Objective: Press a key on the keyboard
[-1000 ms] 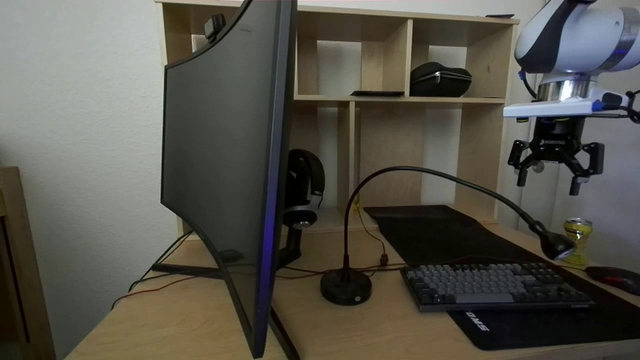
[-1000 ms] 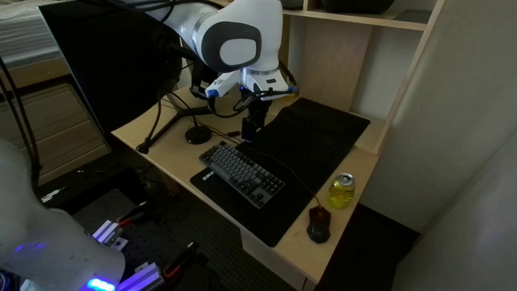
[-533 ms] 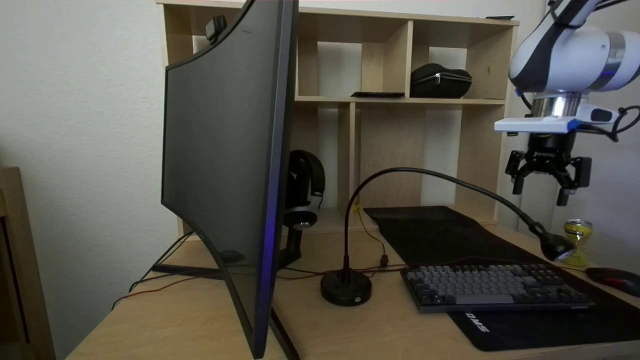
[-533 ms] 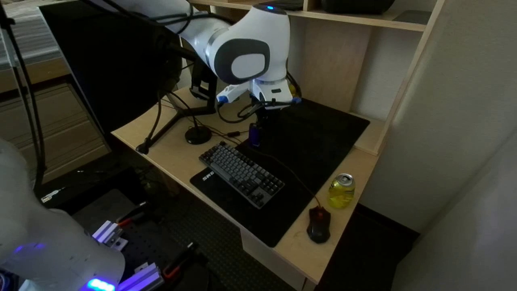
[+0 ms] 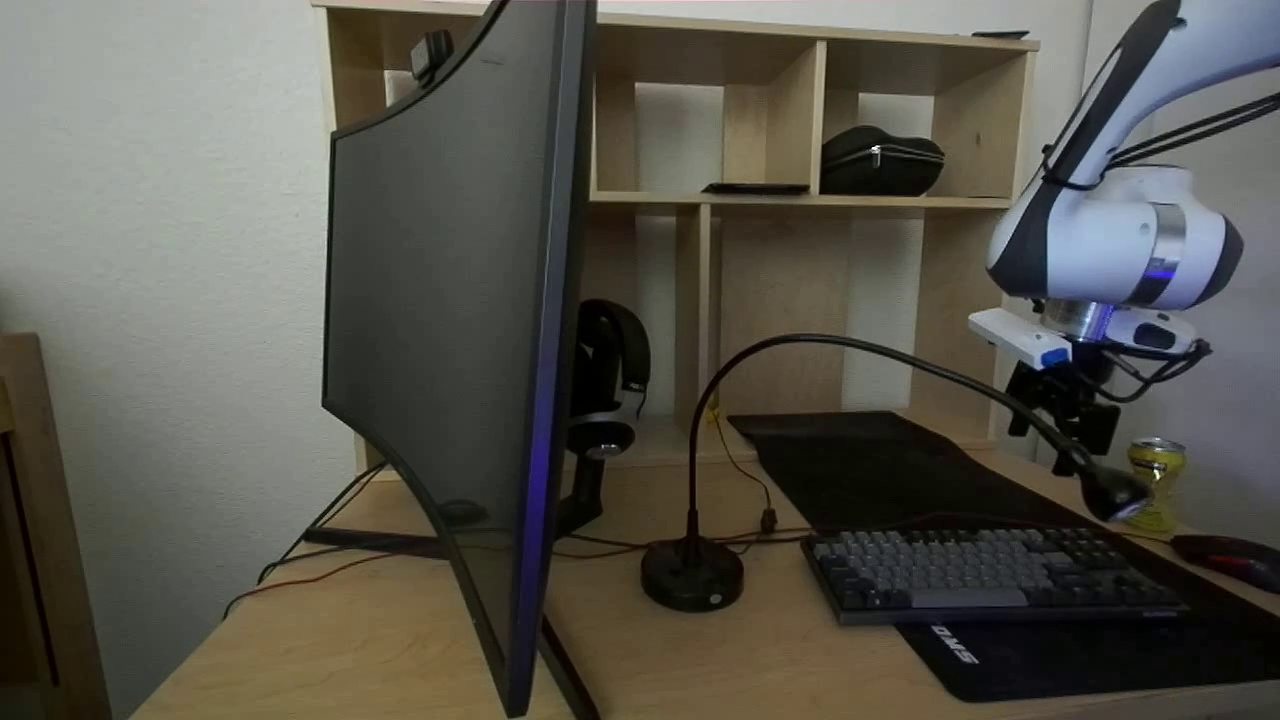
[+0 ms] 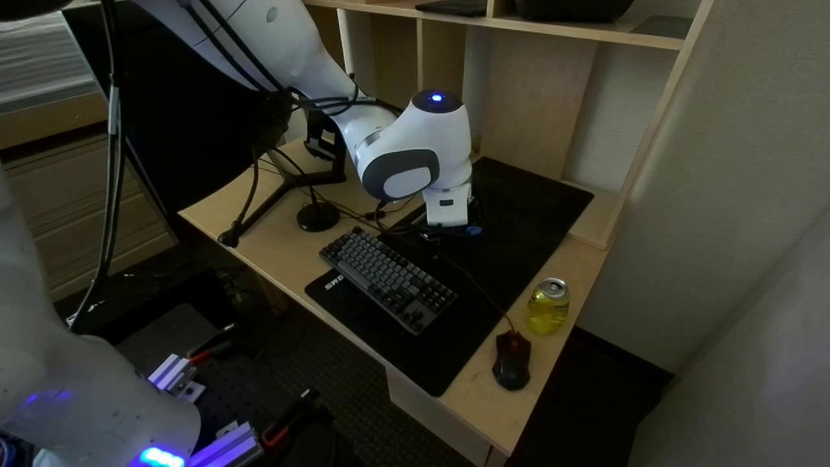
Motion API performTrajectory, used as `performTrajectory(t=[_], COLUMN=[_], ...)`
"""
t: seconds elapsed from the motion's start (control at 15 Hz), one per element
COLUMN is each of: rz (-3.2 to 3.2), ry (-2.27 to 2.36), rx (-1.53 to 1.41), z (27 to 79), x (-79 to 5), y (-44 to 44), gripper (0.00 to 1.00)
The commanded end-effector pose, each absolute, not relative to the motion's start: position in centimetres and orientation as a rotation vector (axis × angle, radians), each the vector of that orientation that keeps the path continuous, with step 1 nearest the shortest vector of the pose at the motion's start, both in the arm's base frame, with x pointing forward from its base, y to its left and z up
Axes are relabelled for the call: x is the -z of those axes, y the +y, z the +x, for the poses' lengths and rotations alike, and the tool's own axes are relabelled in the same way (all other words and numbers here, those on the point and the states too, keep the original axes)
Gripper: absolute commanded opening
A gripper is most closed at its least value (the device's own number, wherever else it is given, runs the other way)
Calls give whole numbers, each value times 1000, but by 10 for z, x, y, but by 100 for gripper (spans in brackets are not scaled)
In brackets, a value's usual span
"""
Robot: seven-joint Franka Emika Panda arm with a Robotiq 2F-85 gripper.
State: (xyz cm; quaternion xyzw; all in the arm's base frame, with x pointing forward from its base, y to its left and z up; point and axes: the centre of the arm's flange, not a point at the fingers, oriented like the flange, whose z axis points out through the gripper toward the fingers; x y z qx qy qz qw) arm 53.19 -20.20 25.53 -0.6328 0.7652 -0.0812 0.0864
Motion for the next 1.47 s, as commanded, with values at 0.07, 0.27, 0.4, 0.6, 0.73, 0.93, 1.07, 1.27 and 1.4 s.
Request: performTrajectory(t=[0.07, 0.27, 0.4, 0.6, 0.73, 0.93, 1.07, 1.27, 1.4], rz=[-1872, -1876, -1831, -1772, -1689, -1714, -1708, -1762, -1741], ry=[2287, 2320, 2338, 2397, 2442, 2423, 2426, 2470, 2516], rx=[244, 285, 362, 407, 311, 343, 340, 293, 263], z=[534, 534, 534, 535, 535, 537, 538, 539, 536], x=[-255, -258, -256, -259, -259, -259, -259, -203, -177], y=[-202, -202, -203, -202, -198, -202, -201, -203, -211], gripper=[100, 100, 100, 100, 100, 100, 100, 100, 100])
